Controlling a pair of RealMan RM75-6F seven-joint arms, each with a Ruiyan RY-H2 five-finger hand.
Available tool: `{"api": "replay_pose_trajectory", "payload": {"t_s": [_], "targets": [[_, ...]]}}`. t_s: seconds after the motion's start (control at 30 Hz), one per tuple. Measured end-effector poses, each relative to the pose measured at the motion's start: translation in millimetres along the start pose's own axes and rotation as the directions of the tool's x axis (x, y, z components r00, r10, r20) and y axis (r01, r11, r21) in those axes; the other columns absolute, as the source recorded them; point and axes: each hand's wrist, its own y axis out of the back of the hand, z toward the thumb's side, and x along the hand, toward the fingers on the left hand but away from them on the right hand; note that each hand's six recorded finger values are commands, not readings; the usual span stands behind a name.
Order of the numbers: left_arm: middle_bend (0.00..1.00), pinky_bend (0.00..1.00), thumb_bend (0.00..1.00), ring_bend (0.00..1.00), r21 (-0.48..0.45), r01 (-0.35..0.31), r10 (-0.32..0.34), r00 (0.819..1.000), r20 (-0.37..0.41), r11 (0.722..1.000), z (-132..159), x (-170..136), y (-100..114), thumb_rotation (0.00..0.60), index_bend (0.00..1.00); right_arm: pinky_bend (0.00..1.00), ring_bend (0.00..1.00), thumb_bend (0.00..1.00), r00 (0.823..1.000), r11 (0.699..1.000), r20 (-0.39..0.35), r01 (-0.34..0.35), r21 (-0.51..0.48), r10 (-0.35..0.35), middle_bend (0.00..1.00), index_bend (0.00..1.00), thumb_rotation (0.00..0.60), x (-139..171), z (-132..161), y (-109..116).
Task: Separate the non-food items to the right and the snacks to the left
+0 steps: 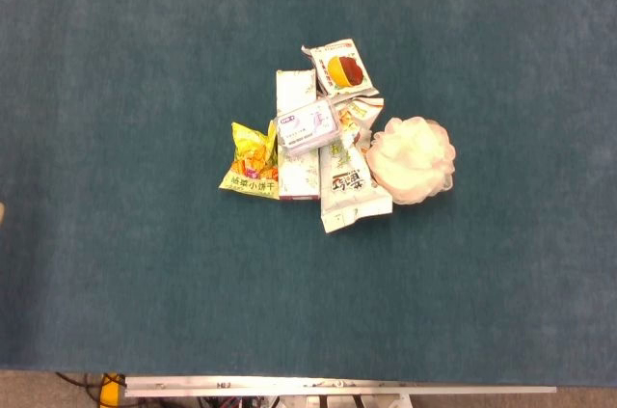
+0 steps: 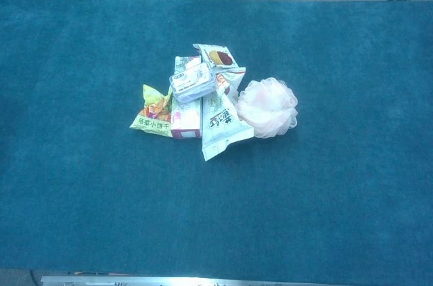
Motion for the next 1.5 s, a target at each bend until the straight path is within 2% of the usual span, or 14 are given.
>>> {"api": "replay_pose_trajectory", "payload": {"t_s": [0.4, 0.6, 0.77, 0.9, 0.97, 1.1, 1.13, 1.23, 1.33, 1.43, 1.5], "targets": [[0.01, 0.03, 0.23, 0.00, 0.003, -0.008, 0.008, 1.000, 0.002, 1.000, -0.6, 0.0, 3.5, 0.600, 0.00, 0.33, 0.19, 0.00, 0.999, 1.000, -0.042, -0.006, -0.003, 0.006, 0.25, 0.19, 0.600, -3.2, 9.0, 1.3], [0.01, 0.03, 0.23, 0.00, 0.017, -0.016, 0.016, 1.000, 0.020, 1.000, -0.1, 4.7, 8.8, 0.600, 0.00, 0.33, 0.19, 0.00, 0.990, 1.000, -0.142, -0.006, 0.008, 0.007, 0.25, 0.19, 0.600, -16.5, 33.9, 9.6], [0.01, 0.03, 0.23, 0.00, 0.022, -0.002, 0.001, 0.999, 0.034, 1.000, 1.5, 6.4, 7.9, 0.600, 0.00, 0.33, 0.19, 0.00, 0.963, 0.999, -0.268, -0.029, 0.012, 0.031, 0.25, 0.17, 0.600, -34.2, 70.6, 14.0], [0.01, 0.03, 0.23, 0.00, 0.024, 0.009, -0.010, 0.999, 0.047, 1.000, 4.2, 6.8, 6.7, 0.600, 0.00, 0.33, 0.19, 0.00, 0.927, 0.996, -0.366, -0.082, 0.021, 0.084, 0.24, 0.12, 0.600, -47.1, 104.4, 11.1], [0.01, 0.03, 0.23, 0.00, 0.023, 0.008, -0.010, 0.999, 0.052, 1.000, 5.2, 6.3, 6.9, 0.600, 0.00, 0.33, 0.19, 0.00, 0.897, 0.993, -0.425, -0.115, 0.037, 0.120, 0.23, 0.11, 0.600, -54.0, 126.4, 8.4], [0.01, 0.03, 0.23, 0.00, 0.021, 0.011, -0.012, 0.999, 0.050, 1.000, 3.4, 2.1, 7.1, 0.600, 0.00, 0.33, 0.19, 0.00, 0.828, 0.984, -0.532, -0.155, 0.086, 0.177, 0.23, 0.11, 0.600, -64.5, 171.7, 1.8], [0.01, 0.03, 0.23, 0.00, 0.021, 0.014, -0.015, 0.999, 0.046, 1.000, 2.0, 0.4, 6.8, 0.600, 0.00, 0.33, 0.18, 0.00, 0.806, 0.982, -0.561, -0.162, 0.101, 0.190, 0.22, 0.11, 0.600, -66.6, 185.5, -1.1], [0.01, 0.03, 0.23, 0.00, 0.021, 0.018, -0.019, 0.999, 0.033, 1.000, -2.2, -2.7, 6.5, 0.600, 0.00, 0.33, 0.18, 0.00, 0.757, 0.975, -0.614, -0.175, 0.135, 0.221, 0.22, 0.10, 0.600, -68.8, 214.9, -10.4], [0.01, 0.03, 0.23, 0.00, 0.017, 0.018, -0.019, 1.000, 0.017, 1.000, -7.0, -5.4, 6.6, 0.600, 0.00, 0.33, 0.17, 0.00, 0.727, 0.970, -0.643, -0.176, 0.165, 0.241, 0.21, 0.10, 0.600, -69.9, 234.1, -18.3], [0.01, 0.03, 0.23, 0.00, 0.014, 0.019, -0.019, 1.000, 0.007, 1.000, -10.3, -6.6, 6.2, 0.600, 0.00, 0.33, 0.17, 0.00, 0.713, 0.966, -0.652, -0.176, 0.189, 0.258, 0.21, 0.10, 0.600, -71.0, 245.3, -27.1], [0.01, 0.03, 0.23, 0.00, 0.012, 0.020, -0.020, 1.000, 0.004, 1.000, -11.5, -7.0, 5.9, 0.600, 0.00, 0.33, 0.16, 0.00, 0.710, 0.963, -0.651, -0.178, 0.202, 0.268, 0.21, 0.10, 0.600, -72.9, 249.7, -32.7]]}}
